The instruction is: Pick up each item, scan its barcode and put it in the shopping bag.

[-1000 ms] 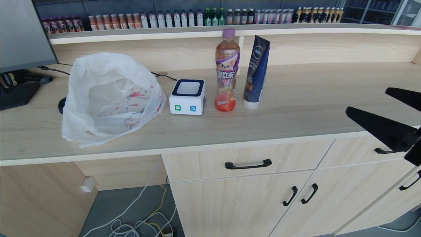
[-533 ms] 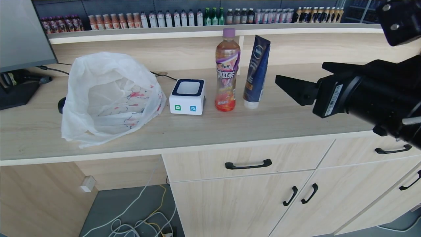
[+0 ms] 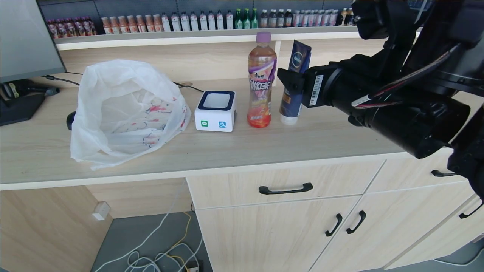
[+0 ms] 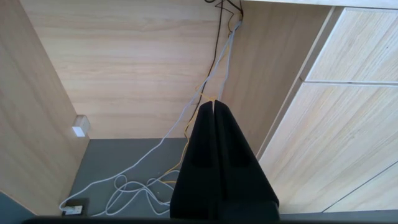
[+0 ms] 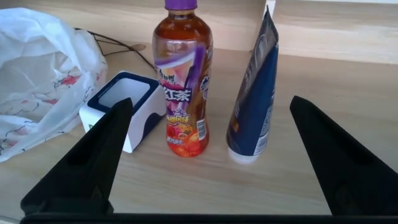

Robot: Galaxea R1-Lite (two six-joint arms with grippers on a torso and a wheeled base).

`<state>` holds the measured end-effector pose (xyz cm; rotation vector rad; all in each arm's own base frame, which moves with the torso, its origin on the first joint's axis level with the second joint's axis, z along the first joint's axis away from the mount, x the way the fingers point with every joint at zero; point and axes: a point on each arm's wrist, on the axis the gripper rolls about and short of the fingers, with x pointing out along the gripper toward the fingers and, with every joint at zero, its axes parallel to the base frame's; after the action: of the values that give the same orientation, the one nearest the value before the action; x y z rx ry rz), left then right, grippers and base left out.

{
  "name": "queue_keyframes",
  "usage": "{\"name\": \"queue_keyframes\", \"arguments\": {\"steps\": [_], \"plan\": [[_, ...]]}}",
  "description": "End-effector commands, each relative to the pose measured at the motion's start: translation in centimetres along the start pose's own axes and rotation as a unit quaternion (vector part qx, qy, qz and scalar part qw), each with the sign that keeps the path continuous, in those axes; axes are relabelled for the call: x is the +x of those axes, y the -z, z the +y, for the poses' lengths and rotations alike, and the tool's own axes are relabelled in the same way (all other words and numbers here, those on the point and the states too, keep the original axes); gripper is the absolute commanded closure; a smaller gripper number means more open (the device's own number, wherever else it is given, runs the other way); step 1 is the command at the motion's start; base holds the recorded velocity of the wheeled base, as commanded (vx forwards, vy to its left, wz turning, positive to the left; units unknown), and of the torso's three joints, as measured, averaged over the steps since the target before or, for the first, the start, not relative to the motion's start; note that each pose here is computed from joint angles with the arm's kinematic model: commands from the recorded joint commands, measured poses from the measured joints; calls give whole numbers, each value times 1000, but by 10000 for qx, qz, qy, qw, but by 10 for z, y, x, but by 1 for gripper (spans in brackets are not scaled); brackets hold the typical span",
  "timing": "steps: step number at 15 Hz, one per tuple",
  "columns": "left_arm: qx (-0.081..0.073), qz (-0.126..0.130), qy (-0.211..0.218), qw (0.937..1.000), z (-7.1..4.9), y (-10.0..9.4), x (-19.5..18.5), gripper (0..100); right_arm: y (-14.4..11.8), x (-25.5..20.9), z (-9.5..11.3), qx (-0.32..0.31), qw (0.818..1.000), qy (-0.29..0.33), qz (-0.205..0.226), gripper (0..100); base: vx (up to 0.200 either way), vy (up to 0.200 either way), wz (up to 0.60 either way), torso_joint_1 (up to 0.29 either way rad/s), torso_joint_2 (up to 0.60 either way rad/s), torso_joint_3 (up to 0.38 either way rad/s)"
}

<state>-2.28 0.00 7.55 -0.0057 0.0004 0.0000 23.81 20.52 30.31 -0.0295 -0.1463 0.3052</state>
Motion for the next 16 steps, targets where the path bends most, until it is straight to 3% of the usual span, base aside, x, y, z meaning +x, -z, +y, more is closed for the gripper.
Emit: {"name": "queue_keyframes", "arguments": {"steps": [1, 12, 16], "plan": [[-2, -2, 0, 10000, 0, 0, 0, 100, 11, 13, 9, -57, 9999, -40, 116, 0, 0, 0, 0, 0, 0, 0], [-2, -2, 0, 10000, 0, 0, 0, 100, 23, 75, 41, 49, 9997, -228, -124, 0, 0, 0, 0, 0, 0, 0], [-2, -2, 0, 10000, 0, 0, 0, 100, 31, 87, 43, 47, 9998, -160, -112, 0, 0, 0, 0, 0, 0, 0]]}}
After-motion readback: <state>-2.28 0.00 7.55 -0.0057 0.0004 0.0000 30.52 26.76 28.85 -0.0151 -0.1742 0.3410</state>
